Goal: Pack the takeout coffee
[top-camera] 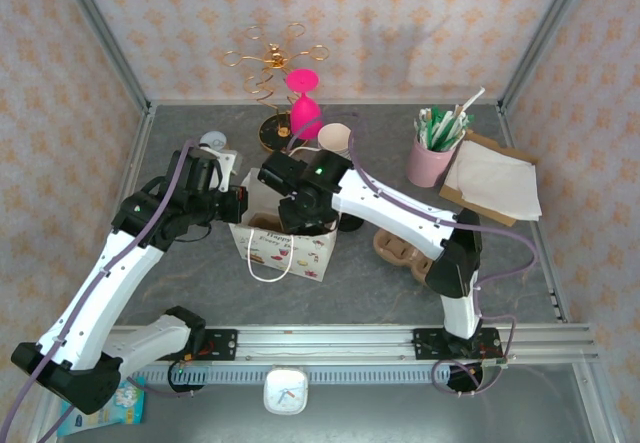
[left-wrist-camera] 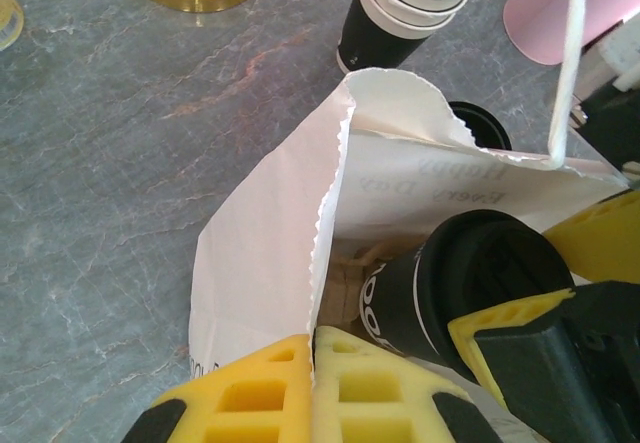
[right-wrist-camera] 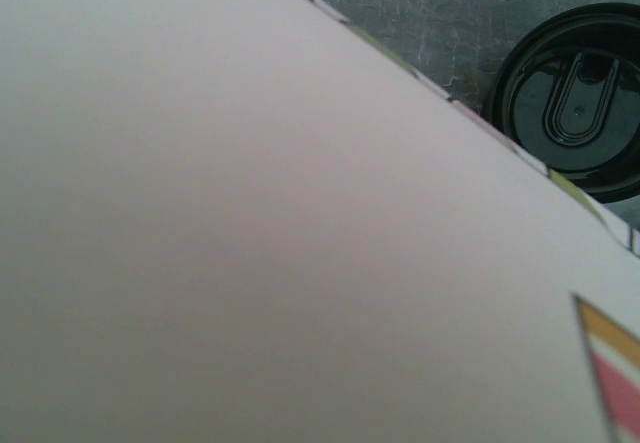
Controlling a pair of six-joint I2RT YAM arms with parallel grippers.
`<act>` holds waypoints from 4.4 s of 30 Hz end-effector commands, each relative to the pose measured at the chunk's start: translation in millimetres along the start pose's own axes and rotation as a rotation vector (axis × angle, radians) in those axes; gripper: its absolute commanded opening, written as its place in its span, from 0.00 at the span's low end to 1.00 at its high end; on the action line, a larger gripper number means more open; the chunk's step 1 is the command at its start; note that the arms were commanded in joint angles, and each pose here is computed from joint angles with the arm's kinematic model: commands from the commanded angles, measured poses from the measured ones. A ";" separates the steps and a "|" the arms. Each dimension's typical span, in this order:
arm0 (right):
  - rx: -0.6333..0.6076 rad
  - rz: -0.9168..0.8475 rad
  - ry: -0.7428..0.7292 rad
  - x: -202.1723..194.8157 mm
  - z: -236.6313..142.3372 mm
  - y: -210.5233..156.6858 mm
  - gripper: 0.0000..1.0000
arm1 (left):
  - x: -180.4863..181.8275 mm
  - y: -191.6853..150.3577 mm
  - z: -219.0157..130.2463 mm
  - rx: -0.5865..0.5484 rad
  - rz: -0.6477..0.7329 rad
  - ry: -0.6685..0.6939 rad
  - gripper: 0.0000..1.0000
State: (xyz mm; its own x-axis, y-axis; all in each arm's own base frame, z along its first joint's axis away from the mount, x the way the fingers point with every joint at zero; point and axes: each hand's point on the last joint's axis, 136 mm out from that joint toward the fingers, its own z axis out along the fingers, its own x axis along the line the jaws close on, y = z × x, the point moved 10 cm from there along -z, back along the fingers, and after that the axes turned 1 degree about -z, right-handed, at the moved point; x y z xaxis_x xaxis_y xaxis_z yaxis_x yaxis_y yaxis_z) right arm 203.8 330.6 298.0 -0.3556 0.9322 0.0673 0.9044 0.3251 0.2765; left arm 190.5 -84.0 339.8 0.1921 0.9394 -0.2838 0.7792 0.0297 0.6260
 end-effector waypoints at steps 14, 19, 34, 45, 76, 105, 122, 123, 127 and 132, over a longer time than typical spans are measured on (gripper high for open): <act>0.008 -0.013 -0.093 -9.3 9.0 -9.6 0.38 | 3.7 -3.7 -4.5 -0.028 -0.042 0.015 0.02; 0.021 -0.024 -0.091 -4.0 16.0 -6.3 0.38 | 3.2 -3.8 1.0 -0.019 -0.046 0.001 0.03; 0.027 -0.029 -0.081 3.6 21.2 -3.0 0.37 | 3.9 -7.8 0.3 -0.015 -0.047 -0.005 0.10; 0.021 -0.023 -0.097 4.7 24.0 -2.4 0.37 | 2.3 -7.2 -0.4 -0.018 -0.057 -0.022 0.19; 0.050 -0.039 -0.135 7.8 41.4 -4.9 0.34 | 5.4 -7.8 -8.3 -0.027 -0.058 0.025 0.27; 0.069 -0.050 -0.126 10.4 64.2 -10.5 0.33 | 3.0 -2.7 -13.8 -0.040 -0.062 0.019 0.43; 0.038 -0.042 -0.086 13.9 45.0 -4.0 0.33 | 3.8 -5.0 -12.4 -0.037 -0.065 0.018 0.46; 0.036 -0.038 -0.083 13.9 45.0 -3.8 0.33 | 4.0 -5.7 -11.6 -0.033 -0.065 0.018 0.46; 0.028 -0.026 -0.052 16.4 45.8 -3.8 0.33 | 4.5 -6.8 -10.7 -0.030 -0.067 0.021 0.45; 0.034 -0.020 -0.056 16.4 47.6 -5.7 0.33 | 5.9 -7.2 -14.2 -0.031 -0.065 0.044 0.46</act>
State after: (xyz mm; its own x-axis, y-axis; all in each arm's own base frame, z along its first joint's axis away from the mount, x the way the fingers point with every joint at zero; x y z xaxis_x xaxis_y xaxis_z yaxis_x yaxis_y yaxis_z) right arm 208.2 344.5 259.7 -0.3596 0.9328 -0.0226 0.8986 0.3527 0.2611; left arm 183.9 -80.1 338.7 0.1454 0.9405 -0.3070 0.7778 0.0831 0.6229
